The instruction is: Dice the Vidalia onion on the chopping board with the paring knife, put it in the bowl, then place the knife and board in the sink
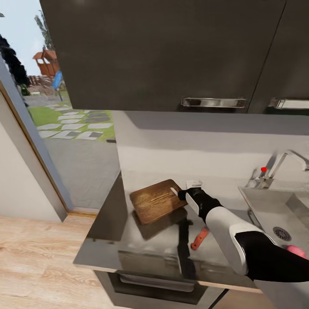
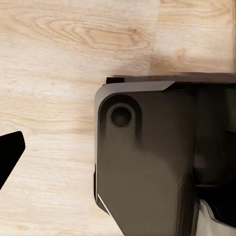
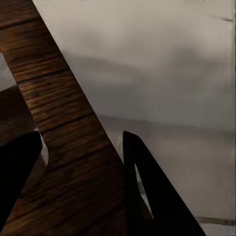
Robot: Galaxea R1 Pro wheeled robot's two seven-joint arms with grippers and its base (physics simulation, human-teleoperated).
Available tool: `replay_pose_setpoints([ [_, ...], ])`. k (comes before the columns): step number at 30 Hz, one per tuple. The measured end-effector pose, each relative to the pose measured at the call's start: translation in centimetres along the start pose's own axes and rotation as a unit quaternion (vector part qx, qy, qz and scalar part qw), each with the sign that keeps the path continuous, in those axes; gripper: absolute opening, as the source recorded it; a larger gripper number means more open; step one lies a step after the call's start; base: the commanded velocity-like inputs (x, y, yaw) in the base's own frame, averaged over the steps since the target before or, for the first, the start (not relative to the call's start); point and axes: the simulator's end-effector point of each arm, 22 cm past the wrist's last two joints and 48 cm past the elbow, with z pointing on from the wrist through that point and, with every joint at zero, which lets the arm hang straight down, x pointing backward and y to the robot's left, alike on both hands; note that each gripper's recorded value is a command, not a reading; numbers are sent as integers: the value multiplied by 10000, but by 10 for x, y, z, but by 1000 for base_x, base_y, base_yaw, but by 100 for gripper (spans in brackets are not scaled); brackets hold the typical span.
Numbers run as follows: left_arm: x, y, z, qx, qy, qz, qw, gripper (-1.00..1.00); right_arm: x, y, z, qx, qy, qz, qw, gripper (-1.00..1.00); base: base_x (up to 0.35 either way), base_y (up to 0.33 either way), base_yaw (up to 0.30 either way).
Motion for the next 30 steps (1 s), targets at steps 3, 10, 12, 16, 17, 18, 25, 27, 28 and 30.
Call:
replay_pose_setpoints([
  [3,0,0,0,1,-1,2,10000,100,0,0,0,7,-1,-1,10000,-100,0,-215,0],
  [10,0,0,0,1,-4,2,10000,100,3,-15,2,38,68,316,9995,-100,0,-210,-57],
  [12,0,0,0,1,-3,1,10000,100,5,-15,2,10,108,492,9987,-100,0,-191,-221],
  [16,-1,0,0,0,-4,1,10000,100,8,-16,3,-25,180,690,9975,-100,0,-129,-271],
  [17,-1,0,0,0,-5,-1,10000,100,9,-16,3,-29,188,708,9973,-100,0,-25,-292],
  [18,-1,0,0,0,-4,1,10000,100,9,-16,3,-34,198,732,9971,-100,0,-10,-294],
  [25,-2,0,0,0,-17,-1,10000,100,9,-23,2,107,203,745,9970,-100,0,-3,-289],
  [27,-2,0,0,0,-24,-1,10000,100,8,-25,1,158,201,744,9969,-100,0,0,-262],
  [28,-2,0,0,1,-26,0,10000,100,8,-26,1,172,197,747,9969,-100,0,0,-244],
  [30,-3,0,0,0,-34,-1,10000,100,7,-26,0,183,190,749,9968,-100,0,0,-223],
])
